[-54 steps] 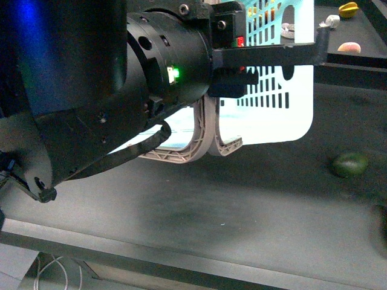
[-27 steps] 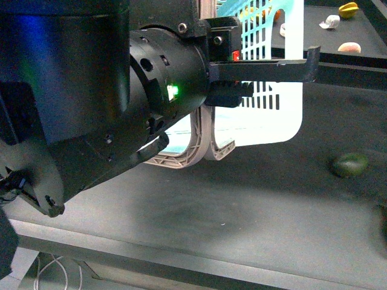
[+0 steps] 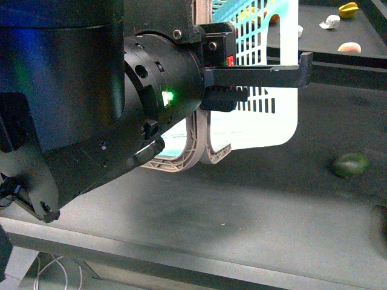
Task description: Pick mango with right arm and hold basket with left
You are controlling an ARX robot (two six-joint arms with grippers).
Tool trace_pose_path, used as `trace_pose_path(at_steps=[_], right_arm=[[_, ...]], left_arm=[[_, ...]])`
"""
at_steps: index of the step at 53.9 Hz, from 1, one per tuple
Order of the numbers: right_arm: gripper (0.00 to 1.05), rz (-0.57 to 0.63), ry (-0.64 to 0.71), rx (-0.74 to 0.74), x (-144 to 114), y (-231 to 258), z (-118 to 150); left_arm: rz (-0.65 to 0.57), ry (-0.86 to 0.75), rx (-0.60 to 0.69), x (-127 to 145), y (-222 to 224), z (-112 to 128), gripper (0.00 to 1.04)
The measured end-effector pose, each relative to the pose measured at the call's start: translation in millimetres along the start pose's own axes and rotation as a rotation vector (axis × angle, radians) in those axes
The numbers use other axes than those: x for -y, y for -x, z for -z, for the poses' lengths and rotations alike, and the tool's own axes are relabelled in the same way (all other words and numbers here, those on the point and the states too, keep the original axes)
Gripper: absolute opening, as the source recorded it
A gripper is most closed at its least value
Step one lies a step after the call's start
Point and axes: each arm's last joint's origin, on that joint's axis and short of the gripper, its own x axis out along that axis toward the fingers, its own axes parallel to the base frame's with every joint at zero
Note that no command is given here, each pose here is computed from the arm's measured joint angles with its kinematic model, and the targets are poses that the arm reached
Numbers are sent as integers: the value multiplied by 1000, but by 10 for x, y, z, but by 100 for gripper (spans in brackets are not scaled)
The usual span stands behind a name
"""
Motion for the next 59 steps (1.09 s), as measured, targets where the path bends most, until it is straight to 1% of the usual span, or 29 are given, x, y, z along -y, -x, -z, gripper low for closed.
trace_pose_path(at_steps=[59], right_arm=[[96, 0, 0, 0, 0, 0, 0]], left_arm=[[-1, 0, 0, 0, 0, 0, 5]])
